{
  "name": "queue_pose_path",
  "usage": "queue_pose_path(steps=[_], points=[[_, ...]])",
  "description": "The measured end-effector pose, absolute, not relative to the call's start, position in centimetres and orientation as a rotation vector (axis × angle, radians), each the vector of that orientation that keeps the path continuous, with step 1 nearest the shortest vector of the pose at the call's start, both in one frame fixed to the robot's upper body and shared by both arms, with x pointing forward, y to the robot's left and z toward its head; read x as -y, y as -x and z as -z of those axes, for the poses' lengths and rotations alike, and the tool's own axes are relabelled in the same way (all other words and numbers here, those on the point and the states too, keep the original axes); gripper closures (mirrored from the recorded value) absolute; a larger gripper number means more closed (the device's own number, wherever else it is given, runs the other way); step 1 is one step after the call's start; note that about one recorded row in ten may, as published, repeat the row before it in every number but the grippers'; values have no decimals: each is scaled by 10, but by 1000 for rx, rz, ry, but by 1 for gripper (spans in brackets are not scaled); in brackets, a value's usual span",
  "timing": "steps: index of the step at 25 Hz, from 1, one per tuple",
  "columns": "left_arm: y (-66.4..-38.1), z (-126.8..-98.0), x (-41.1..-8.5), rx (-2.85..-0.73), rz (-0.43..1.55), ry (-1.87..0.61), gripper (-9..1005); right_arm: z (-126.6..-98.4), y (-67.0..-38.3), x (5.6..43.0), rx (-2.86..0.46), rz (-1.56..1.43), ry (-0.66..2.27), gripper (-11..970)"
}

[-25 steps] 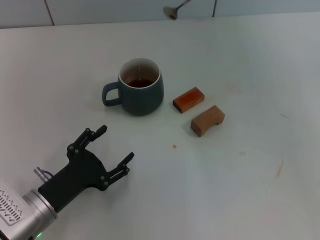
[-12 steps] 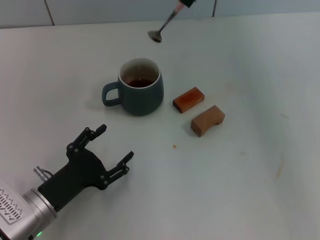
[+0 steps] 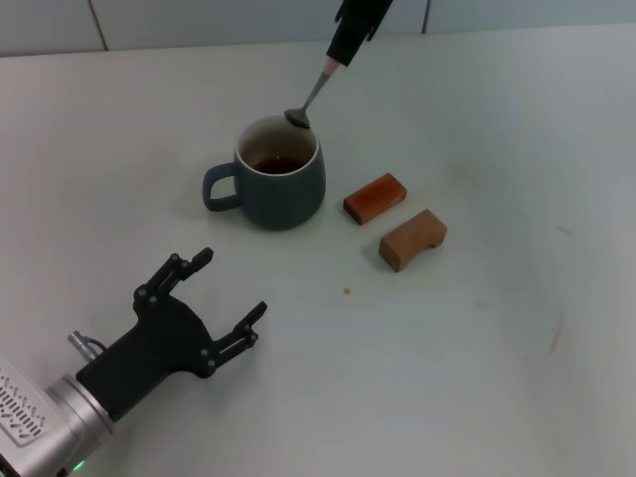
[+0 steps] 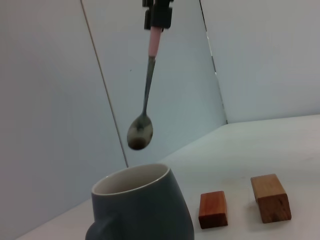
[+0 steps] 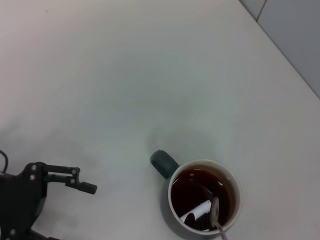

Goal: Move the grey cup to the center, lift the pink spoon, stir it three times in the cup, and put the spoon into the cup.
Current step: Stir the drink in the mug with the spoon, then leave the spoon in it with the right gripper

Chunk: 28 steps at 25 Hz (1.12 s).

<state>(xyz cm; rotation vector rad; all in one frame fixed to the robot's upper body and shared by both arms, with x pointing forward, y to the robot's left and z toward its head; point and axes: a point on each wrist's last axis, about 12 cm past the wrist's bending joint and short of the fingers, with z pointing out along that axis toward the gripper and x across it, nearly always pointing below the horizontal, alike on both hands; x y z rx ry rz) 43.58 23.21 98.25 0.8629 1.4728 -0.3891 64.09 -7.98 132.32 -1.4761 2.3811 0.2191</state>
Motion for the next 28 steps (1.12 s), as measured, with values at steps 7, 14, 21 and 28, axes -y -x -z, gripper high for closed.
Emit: queue_pose_path(steps=[7,14,21,28], points=[[-437,-983,-232,-1471,389,-862,146,-1308,-646,69,-2389,-183,1495,833],[-437,-984,-230,-1461,389,-862,146,-1289,-651,63,-2407,-177,1517,833],[-436,-984,-229,-1457,390,-859,146,-1267,-655,56,-2411,-140,1528,833],[-436,-984,-229,-1458,391,-864,146,-1252,-653,46,-2406,-142,1573,834]])
